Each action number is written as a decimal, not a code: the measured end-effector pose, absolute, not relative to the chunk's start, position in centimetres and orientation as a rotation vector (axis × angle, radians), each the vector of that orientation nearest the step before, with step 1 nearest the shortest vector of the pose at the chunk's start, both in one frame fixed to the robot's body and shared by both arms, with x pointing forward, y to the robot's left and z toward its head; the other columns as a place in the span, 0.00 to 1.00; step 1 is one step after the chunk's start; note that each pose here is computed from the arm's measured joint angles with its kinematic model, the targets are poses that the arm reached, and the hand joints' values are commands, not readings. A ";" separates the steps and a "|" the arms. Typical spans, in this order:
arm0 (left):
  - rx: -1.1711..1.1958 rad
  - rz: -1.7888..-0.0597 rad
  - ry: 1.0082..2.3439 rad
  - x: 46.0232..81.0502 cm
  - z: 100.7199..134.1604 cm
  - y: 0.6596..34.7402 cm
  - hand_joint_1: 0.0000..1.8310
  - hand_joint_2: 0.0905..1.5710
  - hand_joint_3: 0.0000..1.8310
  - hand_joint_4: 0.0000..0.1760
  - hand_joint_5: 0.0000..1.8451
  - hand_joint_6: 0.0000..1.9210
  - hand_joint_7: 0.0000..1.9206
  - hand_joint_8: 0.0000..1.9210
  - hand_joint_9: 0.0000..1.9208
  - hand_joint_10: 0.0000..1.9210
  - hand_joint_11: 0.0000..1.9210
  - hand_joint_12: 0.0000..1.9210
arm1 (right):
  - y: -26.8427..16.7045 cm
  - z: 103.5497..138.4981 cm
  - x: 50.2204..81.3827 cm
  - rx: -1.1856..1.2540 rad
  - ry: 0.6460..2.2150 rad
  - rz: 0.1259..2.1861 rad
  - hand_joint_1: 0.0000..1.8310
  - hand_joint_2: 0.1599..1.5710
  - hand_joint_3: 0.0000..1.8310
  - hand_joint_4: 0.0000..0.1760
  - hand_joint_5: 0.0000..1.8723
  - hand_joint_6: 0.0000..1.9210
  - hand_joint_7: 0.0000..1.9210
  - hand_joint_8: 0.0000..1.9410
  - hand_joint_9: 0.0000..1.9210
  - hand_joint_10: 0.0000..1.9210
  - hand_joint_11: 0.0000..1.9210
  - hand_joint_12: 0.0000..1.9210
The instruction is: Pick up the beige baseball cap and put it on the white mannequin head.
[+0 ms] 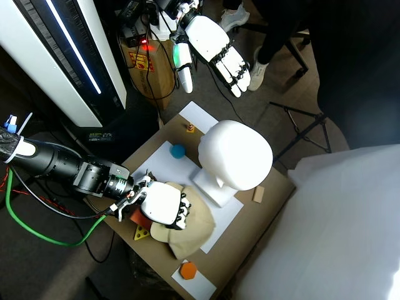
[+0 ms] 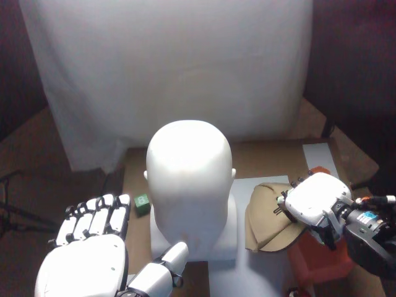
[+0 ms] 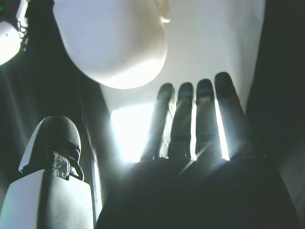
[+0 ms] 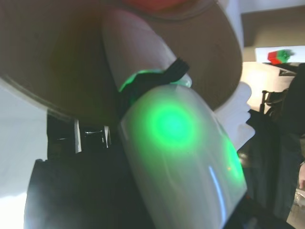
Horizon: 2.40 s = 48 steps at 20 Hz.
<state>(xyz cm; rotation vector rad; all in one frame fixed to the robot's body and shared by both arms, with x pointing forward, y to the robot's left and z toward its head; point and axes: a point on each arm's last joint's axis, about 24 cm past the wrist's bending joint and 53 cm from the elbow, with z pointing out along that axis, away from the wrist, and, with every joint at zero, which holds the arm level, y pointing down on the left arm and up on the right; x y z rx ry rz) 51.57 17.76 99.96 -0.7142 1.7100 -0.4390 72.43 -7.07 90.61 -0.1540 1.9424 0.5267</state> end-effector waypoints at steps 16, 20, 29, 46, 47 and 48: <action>-0.733 -0.448 1.702 51.5 99.9 18.2 0.00 0.69 0.00 0.00 0.05 0.00 0.03 0.00 0.02 0.00 0.00 0.19 | -6.7 112.4 78.0 -0.106 1.230 0.554 0.80 0.75 0.00 0.00 0.34 0.67 0.39 0.64 0.37 0.76 0.38 0.96; -0.724 -0.448 1.686 51.7 100.4 18.6 0.00 0.68 0.00 0.00 0.05 0.00 0.03 0.00 0.02 0.00 0.00 0.19 | -4.6 120.0 74.5 -0.150 0.934 0.582 0.80 0.75 0.00 0.00 0.34 0.67 0.39 0.65 0.38 0.76 0.37 0.97; -0.779 -0.508 1.689 50.0 100.3 19.6 0.00 0.69 0.00 0.00 0.05 0.00 0.03 0.00 0.03 0.00 0.00 0.19 | 1.7 125.5 66.6 -0.258 0.671 0.693 0.80 0.75 0.00 0.00 0.34 0.67 0.39 0.65 0.38 0.76 0.37 0.97; -0.778 -0.524 1.670 50.4 100.7 19.9 0.00 0.69 0.00 0.00 0.05 0.00 0.03 0.00 0.03 0.00 0.00 0.20 | 4.3 117.9 58.0 -0.376 0.789 0.640 0.74 0.76 0.00 0.00 0.34 0.71 0.39 0.67 0.39 0.81 0.37 0.92; -0.780 -0.523 1.670 50.4 100.7 19.9 0.00 0.69 0.00 0.00 0.05 0.00 0.04 0.00 0.03 0.00 0.00 0.20 | 4.1 117.5 58.0 -0.369 0.805 0.633 0.73 0.76 0.00 0.00 0.34 0.71 0.39 0.67 0.39 0.82 0.37 0.91; -0.784 -0.523 1.669 50.3 100.7 20.0 0.00 0.69 0.00 0.00 0.05 0.00 0.04 0.00 0.03 0.00 0.00 0.20 | 3.8 117.3 58.0 -0.358 0.823 0.630 0.79 0.76 0.00 0.00 0.34 0.68 0.38 0.66 0.38 0.78 0.37 0.95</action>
